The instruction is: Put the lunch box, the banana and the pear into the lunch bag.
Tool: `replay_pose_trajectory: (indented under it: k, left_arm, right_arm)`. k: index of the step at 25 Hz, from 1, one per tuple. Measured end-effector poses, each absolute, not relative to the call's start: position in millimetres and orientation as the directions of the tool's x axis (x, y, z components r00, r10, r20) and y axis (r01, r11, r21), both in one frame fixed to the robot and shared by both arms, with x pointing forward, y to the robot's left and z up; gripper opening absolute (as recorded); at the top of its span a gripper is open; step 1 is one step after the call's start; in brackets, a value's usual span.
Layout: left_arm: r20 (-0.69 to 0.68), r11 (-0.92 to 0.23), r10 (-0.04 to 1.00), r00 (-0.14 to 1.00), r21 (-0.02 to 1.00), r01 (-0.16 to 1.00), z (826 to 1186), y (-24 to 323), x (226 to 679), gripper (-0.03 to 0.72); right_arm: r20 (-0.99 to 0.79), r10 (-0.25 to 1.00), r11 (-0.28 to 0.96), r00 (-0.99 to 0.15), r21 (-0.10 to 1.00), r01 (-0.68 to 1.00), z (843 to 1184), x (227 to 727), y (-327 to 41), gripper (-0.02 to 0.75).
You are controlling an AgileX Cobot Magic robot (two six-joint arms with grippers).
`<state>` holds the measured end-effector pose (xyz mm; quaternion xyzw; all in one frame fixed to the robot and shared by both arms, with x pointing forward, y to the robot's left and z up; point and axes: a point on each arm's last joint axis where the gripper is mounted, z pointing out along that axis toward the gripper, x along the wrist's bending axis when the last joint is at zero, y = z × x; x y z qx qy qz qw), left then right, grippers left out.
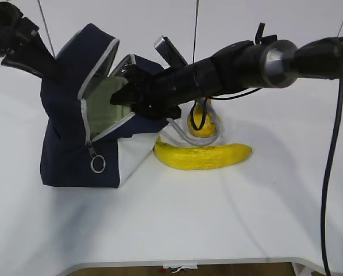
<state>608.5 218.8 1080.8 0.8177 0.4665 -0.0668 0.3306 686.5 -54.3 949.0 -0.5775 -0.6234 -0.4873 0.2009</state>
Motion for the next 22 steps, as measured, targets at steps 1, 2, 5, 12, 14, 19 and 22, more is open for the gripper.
replay_pose_trajectory:
  k: [1,2,5,12,14,19,22]
  left_arm:
    - [-0.419,-0.348,0.72,0.553,0.471,0.81,1077.9,219.0,609.8,0.019]
    - [-0.419,-0.351,0.722,0.551,0.464,0.813,1075.0,219.2,611.0,0.019]
    - [-0.425,-0.353,0.723,0.545,0.452,0.819,1069.6,219.1,613.5,0.019]
    - [-0.428,-0.354,0.724,0.541,0.442,0.824,1064.8,219.1,615.7,0.019]
    - [-0.426,-0.355,0.725,0.541,0.442,0.824,1064.7,219.2,615.7,0.019]
    - [-0.425,-0.356,0.726,0.541,0.441,0.824,1064.7,219.4,615.7,0.019]
    - [-0.425,-0.356,0.726,0.541,0.441,0.824,1064.7,219.4,615.7,0.019]
  right_arm:
    - [0.814,0.527,-0.147,-0.245,0.371,0.917,945.7,687.5,-54.2,0.377]
    - [0.815,0.529,-0.153,-0.238,0.367,0.918,943.3,688.2,-54.2,0.377]
    - [0.816,0.532,-0.16,-0.226,0.359,0.92,938.3,689.6,-54.1,0.377]
    - [0.828,0.529,-0.166,-0.184,0.314,0.935,916.8,692.0,-52.5,0.377]
    - [0.828,0.529,-0.166,-0.185,0.314,0.935,916.7,692.0,-52.5,0.377]
    - [0.827,0.531,-0.159,-0.188,0.315,0.936,916.5,691.5,-52.4,0.377]
    - [0.826,0.531,-0.158,-0.189,0.316,0.936,916.4,691.5,-52.5,0.377]
